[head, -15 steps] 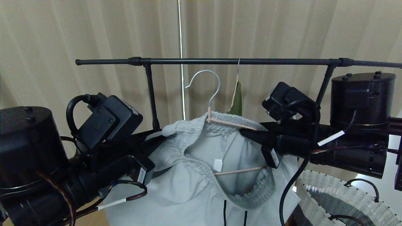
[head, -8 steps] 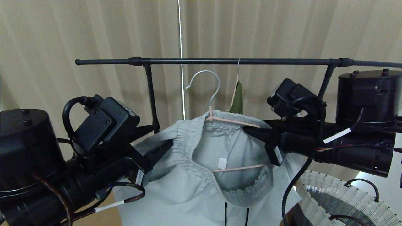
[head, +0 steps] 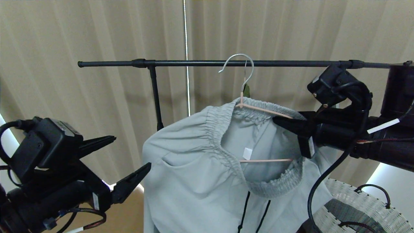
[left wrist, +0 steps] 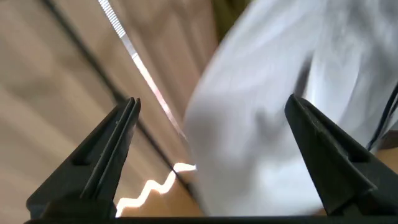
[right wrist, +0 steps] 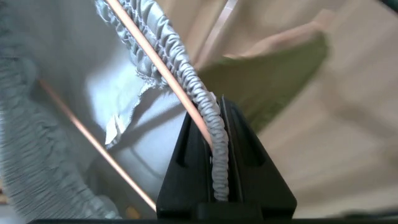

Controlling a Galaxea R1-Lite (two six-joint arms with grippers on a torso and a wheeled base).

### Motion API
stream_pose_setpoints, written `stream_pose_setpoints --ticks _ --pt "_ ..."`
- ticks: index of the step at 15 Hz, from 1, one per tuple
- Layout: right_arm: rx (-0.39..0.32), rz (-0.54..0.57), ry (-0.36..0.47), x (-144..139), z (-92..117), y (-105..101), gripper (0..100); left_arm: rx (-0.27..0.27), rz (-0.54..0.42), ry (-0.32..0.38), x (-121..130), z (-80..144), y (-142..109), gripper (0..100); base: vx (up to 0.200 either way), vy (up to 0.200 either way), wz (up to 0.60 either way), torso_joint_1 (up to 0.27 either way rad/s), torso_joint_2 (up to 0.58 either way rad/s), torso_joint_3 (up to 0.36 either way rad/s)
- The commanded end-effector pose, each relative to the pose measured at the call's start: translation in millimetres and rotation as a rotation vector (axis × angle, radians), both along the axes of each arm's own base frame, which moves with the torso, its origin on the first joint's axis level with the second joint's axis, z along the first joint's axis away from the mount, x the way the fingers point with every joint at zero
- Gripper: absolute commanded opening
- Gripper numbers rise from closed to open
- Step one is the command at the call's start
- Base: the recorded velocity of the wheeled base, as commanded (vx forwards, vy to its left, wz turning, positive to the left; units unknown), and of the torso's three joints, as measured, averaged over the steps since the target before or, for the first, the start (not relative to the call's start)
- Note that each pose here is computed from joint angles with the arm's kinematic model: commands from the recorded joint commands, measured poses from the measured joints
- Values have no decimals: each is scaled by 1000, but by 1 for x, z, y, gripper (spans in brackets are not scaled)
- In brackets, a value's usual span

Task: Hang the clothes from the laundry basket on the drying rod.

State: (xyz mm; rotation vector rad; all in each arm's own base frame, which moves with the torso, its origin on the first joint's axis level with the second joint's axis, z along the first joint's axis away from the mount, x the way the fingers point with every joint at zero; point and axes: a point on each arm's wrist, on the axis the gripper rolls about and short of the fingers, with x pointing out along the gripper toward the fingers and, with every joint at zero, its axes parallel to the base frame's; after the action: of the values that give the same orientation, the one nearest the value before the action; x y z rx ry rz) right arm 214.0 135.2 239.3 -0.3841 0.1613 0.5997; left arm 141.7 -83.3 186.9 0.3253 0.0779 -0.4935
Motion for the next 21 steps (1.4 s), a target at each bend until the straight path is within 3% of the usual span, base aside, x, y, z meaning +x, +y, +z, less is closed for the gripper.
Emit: stream_pose_setpoints --ticks 1,3,6,8,12,15,20,21 --pt "36 -32 -56 -9 16 -16 0 8 69 40 -7 -17 23 100 0 0 0 0 0 0" --pt "52 -43 -81 -17 24 -23 0 -51 -27 111 -9 -26 28 100 0 0 0 0 0 0" --pt "61 -44 -92 -18 27 -24 0 -109 -71 108 3 -18 22 100 0 0 0 0 0 0" --pt "66 -38 -96 -17 28 -24 0 -121 -72 94 16 -20 17 100 0 0 0 0 0 0" --pt "100 -40 -84 -18 30 -24 0 -118 -80 90 28 -46 11 100 0 0 0 0 0 0" --pt "128 -14 -104 -27 37 -28 0 -150 -146 25 21 -48 13 100 0 0 0 0 0 0" --pt "146 20 -124 -36 42 -31 0 -149 -156 21 18 -48 15 100 0 0 0 0 0 0" --pt "145 18 -123 -37 42 -32 0 -150 -159 20 17 -48 15 0 0 0 0 0 0 0"
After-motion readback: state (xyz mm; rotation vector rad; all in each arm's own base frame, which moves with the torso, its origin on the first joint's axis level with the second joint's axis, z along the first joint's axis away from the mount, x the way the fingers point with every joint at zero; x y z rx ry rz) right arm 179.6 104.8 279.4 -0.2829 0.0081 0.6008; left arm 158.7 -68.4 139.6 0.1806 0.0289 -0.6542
